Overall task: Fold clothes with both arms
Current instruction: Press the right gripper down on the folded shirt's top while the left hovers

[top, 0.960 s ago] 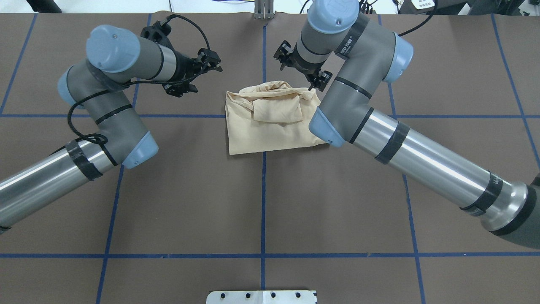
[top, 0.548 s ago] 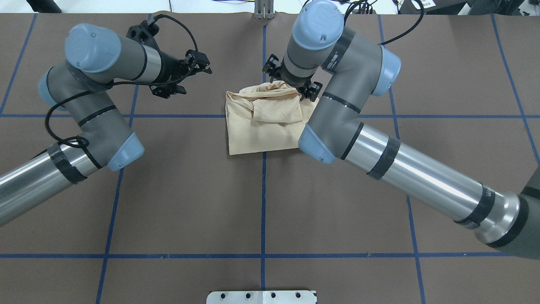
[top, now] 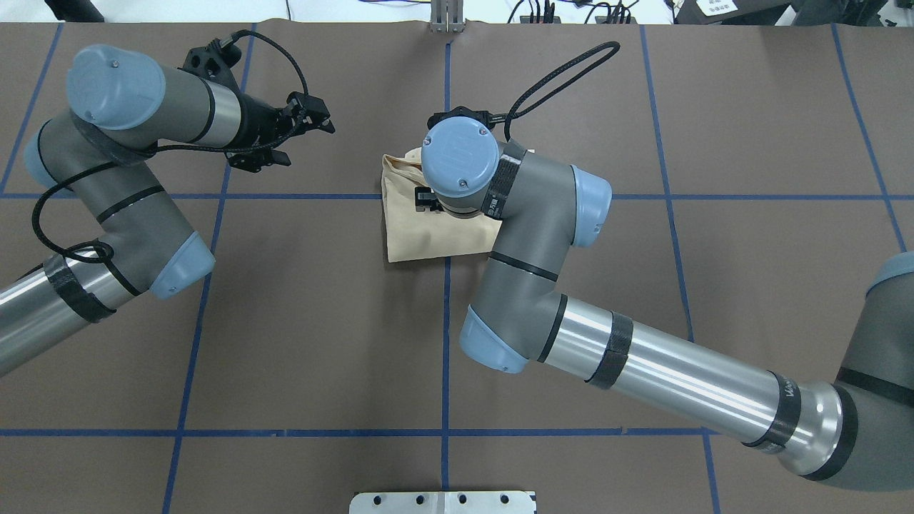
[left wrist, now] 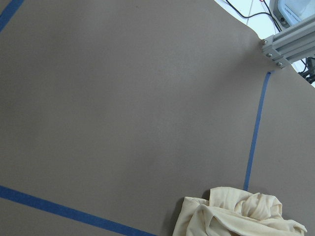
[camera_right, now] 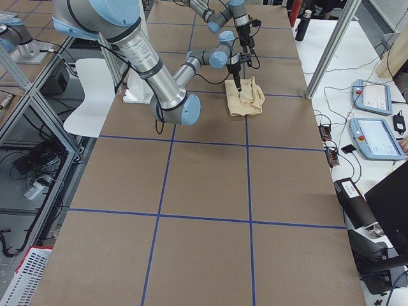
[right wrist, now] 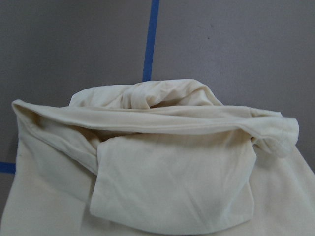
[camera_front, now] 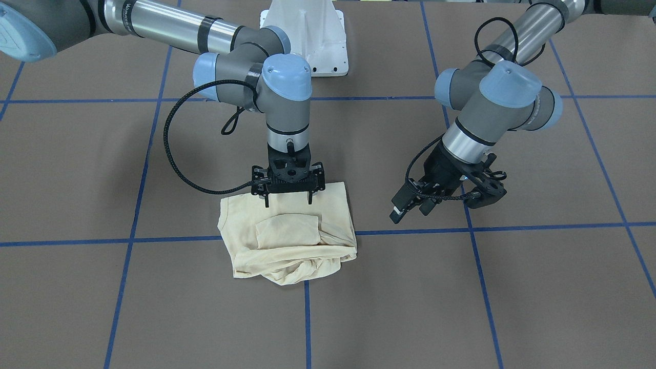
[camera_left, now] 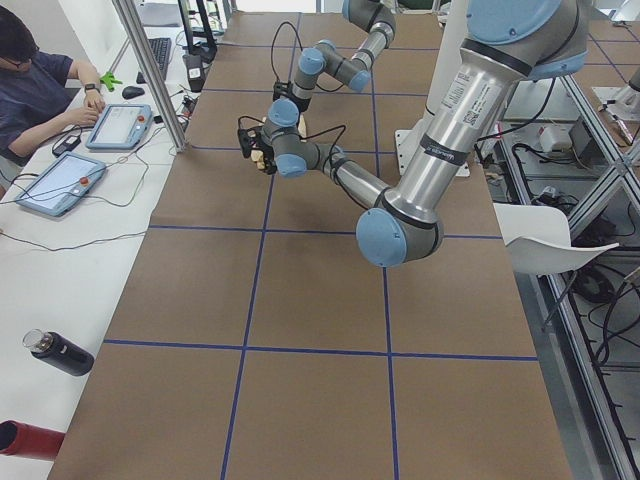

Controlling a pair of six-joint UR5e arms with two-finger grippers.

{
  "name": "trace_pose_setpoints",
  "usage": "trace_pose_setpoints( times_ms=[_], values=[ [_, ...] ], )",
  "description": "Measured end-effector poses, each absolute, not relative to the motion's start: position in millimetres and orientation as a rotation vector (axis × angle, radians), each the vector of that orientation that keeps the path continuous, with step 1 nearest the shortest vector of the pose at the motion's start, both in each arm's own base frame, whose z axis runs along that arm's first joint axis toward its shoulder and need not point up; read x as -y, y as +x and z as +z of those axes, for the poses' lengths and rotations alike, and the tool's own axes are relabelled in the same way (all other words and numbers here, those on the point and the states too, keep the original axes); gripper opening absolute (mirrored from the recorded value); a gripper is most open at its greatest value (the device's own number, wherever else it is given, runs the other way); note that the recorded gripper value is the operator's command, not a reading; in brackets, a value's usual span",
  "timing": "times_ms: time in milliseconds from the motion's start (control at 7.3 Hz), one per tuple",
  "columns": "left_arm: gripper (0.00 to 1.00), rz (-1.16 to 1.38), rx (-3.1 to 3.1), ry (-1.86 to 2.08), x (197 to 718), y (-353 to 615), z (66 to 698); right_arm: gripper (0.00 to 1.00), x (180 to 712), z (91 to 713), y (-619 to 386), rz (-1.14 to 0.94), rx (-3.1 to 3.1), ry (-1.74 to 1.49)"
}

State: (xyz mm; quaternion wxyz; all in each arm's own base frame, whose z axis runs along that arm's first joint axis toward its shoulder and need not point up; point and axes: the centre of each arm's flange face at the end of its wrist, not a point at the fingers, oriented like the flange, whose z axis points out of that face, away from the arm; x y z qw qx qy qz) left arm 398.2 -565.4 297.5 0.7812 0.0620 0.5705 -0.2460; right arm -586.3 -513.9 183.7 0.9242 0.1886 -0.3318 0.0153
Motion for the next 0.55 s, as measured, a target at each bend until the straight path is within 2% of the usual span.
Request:
trace_pose_setpoints(
  times_ms=[548],
  values=[
    [0.99, -0.534, -1.227, 0.134, 566, 400, 300, 1.0, 538, 196, -587, 0.017, 0.689, 0.49]
  ],
)
